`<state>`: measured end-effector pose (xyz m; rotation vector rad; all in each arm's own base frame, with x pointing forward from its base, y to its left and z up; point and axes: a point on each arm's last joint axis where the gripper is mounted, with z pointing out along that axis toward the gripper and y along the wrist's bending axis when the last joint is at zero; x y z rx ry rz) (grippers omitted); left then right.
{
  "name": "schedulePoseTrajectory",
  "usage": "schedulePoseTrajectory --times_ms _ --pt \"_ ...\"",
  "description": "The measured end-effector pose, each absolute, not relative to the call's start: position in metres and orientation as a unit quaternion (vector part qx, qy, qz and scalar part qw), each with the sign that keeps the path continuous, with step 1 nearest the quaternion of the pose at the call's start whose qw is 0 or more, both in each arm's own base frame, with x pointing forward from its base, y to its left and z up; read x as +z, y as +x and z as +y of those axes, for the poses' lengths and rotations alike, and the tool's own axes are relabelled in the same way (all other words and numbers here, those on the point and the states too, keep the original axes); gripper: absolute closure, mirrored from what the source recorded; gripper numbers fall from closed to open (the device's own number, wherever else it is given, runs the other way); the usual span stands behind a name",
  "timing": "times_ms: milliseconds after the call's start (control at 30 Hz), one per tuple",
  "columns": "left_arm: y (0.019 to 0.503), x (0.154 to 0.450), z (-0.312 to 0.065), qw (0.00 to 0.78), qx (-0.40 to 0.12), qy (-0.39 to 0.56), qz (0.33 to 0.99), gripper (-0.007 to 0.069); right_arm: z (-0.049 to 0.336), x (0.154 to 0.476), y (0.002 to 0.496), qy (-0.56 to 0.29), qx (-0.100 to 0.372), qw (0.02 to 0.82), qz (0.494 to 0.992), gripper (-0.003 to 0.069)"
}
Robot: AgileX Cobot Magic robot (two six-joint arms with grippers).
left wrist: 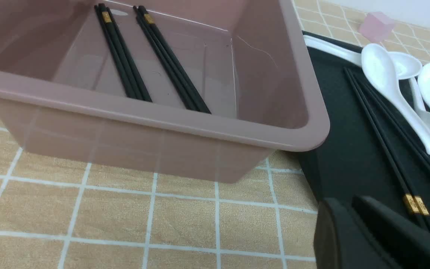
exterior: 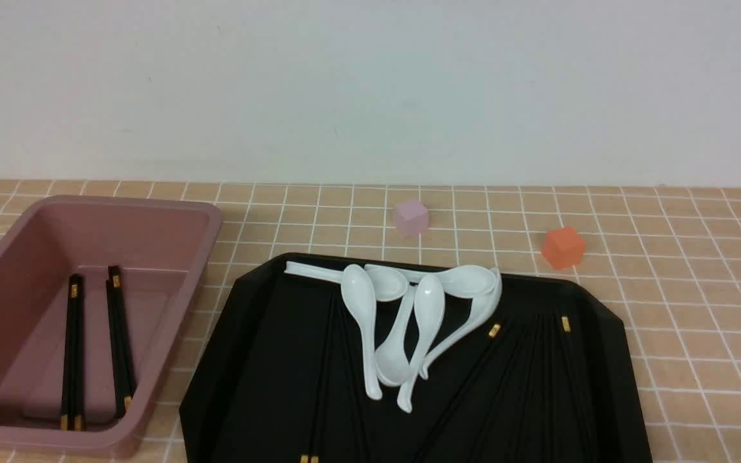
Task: On brown tablecloth take chopsticks from black tray and put them in box.
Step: 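Reach over to the black tray and grasp a pair of chopsticks with the left gripper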
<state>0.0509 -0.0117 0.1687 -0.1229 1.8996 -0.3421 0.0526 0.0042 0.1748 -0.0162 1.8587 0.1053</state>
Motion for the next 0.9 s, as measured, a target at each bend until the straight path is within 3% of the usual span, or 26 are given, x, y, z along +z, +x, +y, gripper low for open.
schedulePoseTrajectory --times_ms 900 --pt "0.0509 0.1687 -0.0117 0.568 -0.146 -0.052 0.809 0.0547 0.0042 0.1748 0.0526 -0.007 0.045 0.597 0.801 0.0419"
